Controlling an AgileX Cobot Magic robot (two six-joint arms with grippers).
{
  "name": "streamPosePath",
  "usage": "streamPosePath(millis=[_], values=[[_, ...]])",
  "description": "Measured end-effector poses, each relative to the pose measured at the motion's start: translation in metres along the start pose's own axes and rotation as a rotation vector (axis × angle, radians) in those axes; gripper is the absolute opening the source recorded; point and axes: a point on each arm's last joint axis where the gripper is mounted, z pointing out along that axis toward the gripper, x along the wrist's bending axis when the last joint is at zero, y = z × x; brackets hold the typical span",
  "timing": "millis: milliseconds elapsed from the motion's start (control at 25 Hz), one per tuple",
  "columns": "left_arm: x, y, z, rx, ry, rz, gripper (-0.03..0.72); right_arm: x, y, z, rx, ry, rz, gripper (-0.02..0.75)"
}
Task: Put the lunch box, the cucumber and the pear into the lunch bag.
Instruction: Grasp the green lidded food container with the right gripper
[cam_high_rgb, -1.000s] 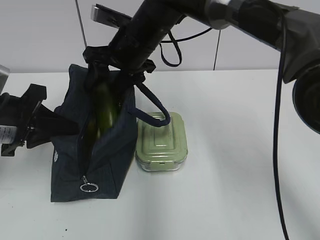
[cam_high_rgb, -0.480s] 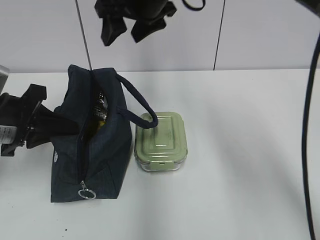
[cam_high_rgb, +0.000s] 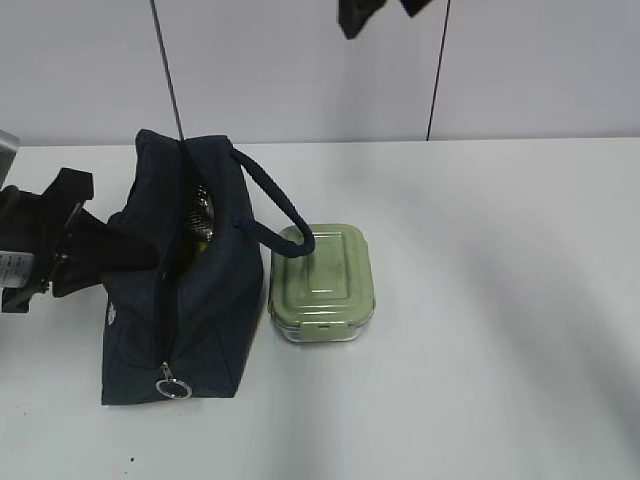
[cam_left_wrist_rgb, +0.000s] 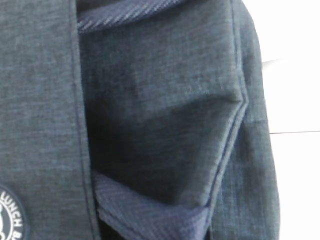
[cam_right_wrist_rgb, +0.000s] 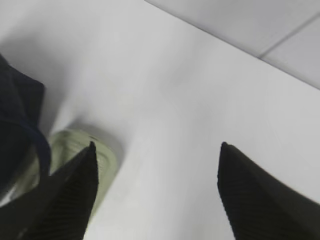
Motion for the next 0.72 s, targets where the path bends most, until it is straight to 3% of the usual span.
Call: streamPosePath(millis=[240, 320, 440, 720], values=[[0.000, 0.000, 0.000, -0.001, 0.001, 0.000, -0.019, -0.044, -0.053, 0.012, 0.193, -0.051, 0.122, 0.575], [0.000, 0.000, 0.000, -0.001, 0.001, 0.000, -0.019, -0.061, -0.075, 0.027, 0.274, -0.027, 0.189, 0.575], [0.000, 0.000, 0.000, -0.001, 0.001, 0.000, -0.019, -0.083, -0.102, 0.044, 0.342, 0.101, 0.288, 0.575], [0.000, 0.000, 0.000, -0.001, 0.001, 0.000, -0.019, -0.107, -0.142, 0.068, 0.274, 0.466, 0.417, 0.575]])
